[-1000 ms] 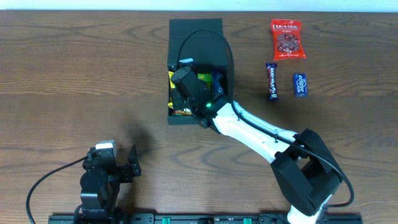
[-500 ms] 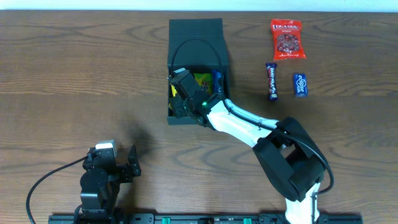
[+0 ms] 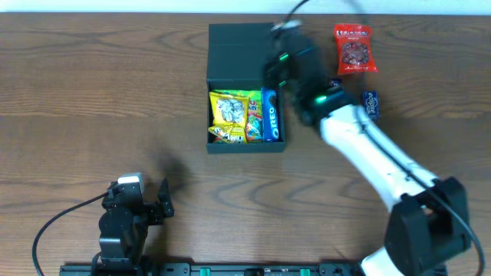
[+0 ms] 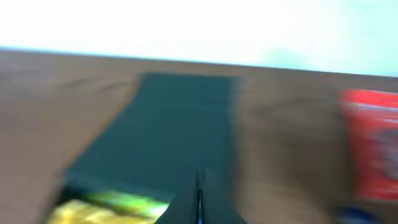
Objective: Pack container
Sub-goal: 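Move the right gripper to the red Hacks bag and grasp it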
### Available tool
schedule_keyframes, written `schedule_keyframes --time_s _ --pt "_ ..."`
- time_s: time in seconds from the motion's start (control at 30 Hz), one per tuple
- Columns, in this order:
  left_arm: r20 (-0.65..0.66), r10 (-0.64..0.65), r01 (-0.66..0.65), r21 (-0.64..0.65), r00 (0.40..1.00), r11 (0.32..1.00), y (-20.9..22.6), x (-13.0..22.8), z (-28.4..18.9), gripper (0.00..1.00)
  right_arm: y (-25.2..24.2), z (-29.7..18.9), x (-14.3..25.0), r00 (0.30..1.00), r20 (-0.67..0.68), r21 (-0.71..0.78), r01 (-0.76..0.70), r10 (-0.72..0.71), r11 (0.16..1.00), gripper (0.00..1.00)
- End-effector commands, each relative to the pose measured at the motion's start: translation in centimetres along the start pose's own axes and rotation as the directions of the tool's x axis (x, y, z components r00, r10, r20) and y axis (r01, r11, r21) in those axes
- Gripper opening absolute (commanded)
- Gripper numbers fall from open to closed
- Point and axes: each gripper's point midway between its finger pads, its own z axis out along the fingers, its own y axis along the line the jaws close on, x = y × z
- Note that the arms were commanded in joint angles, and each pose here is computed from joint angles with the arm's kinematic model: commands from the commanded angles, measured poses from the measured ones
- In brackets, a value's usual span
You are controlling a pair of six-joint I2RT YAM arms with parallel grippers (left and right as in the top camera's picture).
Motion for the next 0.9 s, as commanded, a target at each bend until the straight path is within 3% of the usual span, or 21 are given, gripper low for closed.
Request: schedule_keyframes --time_s 0.0,0.13,0.23,0.3,0.43,0.63,0.87 --pt "0.002 -0.013 0.013 -0.006 1.0 1.0 0.1 0.2 0.1 0.95 -7.5 2.1 1.4 0.999 -0.039 0.178 -0.023 0.03 0.984 0.05" --pt "0.002 -0.013 0.013 -0.006 1.0 1.0 0.1 0.2 0.1 0.95 -15.6 5.0 3.7 0.991 -0.061 0.291 -0.095 0.117 0.952 0.15" --pt "0.003 -0.013 0.013 -0.006 1.0 1.0 0.1 0.1 0.1 0.95 -20.0 7.2 4.1 0.988 0.009 0.33 -0.147 0.153 0.933 0.79" --pt "0.002 -0.013 0.013 -0.006 1.0 1.0 0.1 0.2 0.1 0.95 -22.3 8.5 4.1 0.984 0.071 0.348 -0.176 0.161 0.921 0.99" --pt "0.002 -0.013 0.013 -0.006 1.0 1.0 0.1 0.2 0.1 0.95 -24.9 10.4 5.1 0.978 0.125 0.365 -0.201 0.166 0.909 0.99" --pt "0.002 -0.013 0.013 -0.006 1.0 1.0 0.1 0.2 0.1 0.95 -26.2 14.2 6.7 0.995 0.05 0.385 -0.095 0.082 0.918 0.99" --pt "0.002 -0.013 0.013 -0.006 1.0 1.0 0.1 0.2 0.1 0.95 -26.9 16.5 6.9 0.995 -0.03 0.394 -0.075 0.094 0.916 0.97"
